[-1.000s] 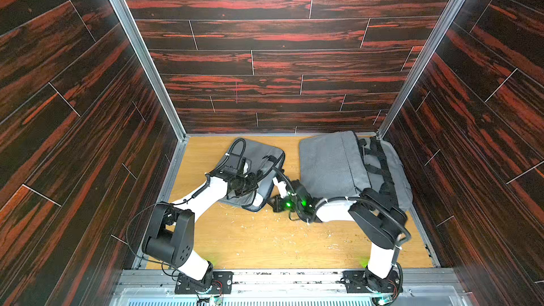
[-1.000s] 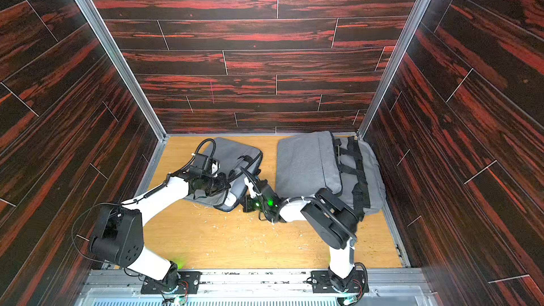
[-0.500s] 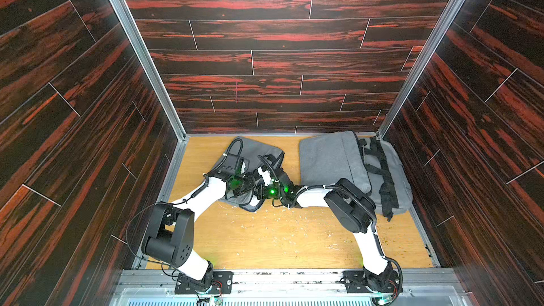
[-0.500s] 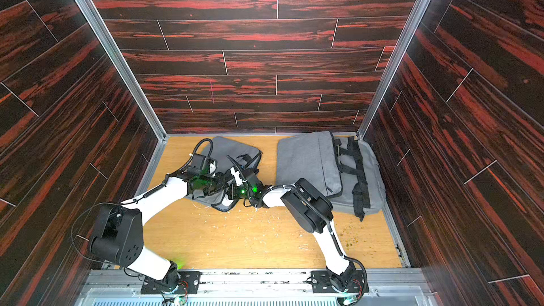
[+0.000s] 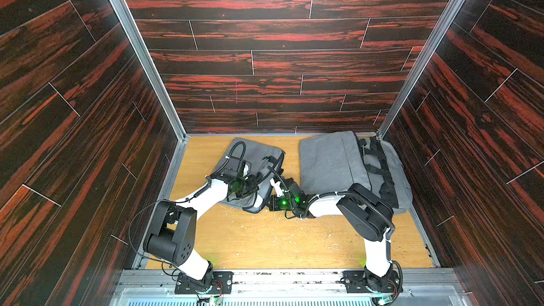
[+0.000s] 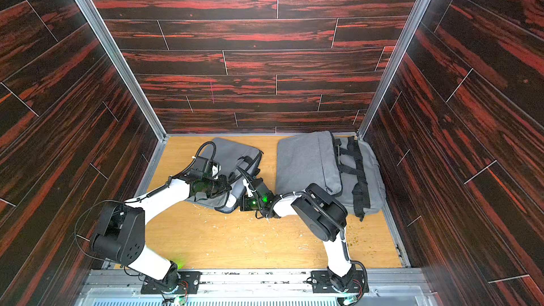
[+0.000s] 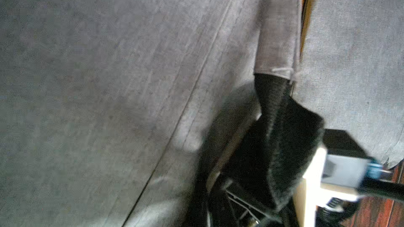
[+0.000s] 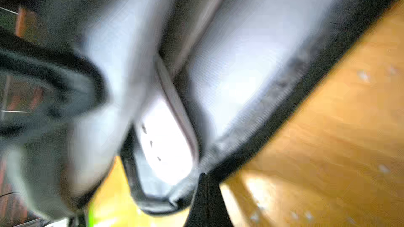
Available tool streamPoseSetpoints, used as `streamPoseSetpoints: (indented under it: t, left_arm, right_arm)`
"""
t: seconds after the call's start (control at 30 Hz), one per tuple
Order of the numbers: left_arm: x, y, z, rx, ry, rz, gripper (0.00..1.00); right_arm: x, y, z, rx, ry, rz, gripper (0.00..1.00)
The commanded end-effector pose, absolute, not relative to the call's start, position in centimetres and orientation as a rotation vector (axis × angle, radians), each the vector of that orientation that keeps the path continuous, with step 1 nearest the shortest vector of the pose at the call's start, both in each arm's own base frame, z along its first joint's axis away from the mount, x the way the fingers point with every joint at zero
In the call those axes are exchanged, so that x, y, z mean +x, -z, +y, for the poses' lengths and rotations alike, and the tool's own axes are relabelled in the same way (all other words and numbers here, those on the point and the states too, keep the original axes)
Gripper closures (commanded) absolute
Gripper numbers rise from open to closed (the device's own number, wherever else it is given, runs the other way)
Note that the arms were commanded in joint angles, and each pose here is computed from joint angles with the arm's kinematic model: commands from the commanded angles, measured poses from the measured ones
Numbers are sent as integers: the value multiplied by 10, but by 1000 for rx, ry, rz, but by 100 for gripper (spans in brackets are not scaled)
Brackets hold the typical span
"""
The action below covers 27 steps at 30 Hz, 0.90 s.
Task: Put the mouse into the laptop bag
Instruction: Close the zippered laptop bag at the center of the board.
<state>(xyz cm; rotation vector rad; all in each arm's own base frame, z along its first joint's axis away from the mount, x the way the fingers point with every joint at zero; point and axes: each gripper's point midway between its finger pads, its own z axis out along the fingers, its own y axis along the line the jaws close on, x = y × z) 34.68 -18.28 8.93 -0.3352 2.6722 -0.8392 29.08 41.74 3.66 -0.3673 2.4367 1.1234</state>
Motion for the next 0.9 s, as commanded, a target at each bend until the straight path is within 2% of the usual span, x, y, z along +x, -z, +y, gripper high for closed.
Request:
streamPoseSetpoints:
  t: [0.0, 0.23, 0.37, 0.4, 0.43, 0.47, 0.53, 0.57, 0.63, 0.67, 0.77, 0.87]
  left_arm:
    - [336, -84, -187, -342, 879, 2709, 100]
    - [334, -71, -188, -362, 883, 2727, 100]
    - [327, -56, -182, -377, 832, 2782, 100]
    - [323, -51, -180, -387, 820, 2795, 97]
    - [318, -46, -178, -399, 808, 2808, 88]
    - [314, -43, -176, -403, 806, 2813, 74]
    - [305, -42, -172, -413, 789, 2816, 43]
    - [301, -44, -169, -418, 783, 2814, 35]
    - [291, -48, -164, -437, 779, 2803, 27]
    - [287, -50, -162, -447, 778, 2791, 26]
    - [275, -56, -155, -474, 764, 2771, 26]
    - [263, -63, -149, -475, 713, 2762, 34]
  right_arm:
    - [299, -44, 443, -381, -1191, 2405, 100]
    - [297, -49, 480, -430, -1278, 2394, 100]
    - [300, -55, 452, -389, -1207, 2394, 100]
    - [301, -58, 440, -371, -1186, 2400, 100]
    - [304, -64, 425, -346, -1153, 2402, 100]
    - [306, -68, 407, -322, -1110, 2410, 98]
    - [311, -77, 371, -282, -990, 2425, 82]
    - [315, -81, 350, -258, -908, 2431, 73]
    - [326, -90, 312, -202, -771, 2439, 60]
    - [336, -95, 292, -155, -712, 2438, 53]
    - [375, -110, 258, -33, -677, 2423, 43]
    - [422, -124, 262, -30, -678, 2380, 38]
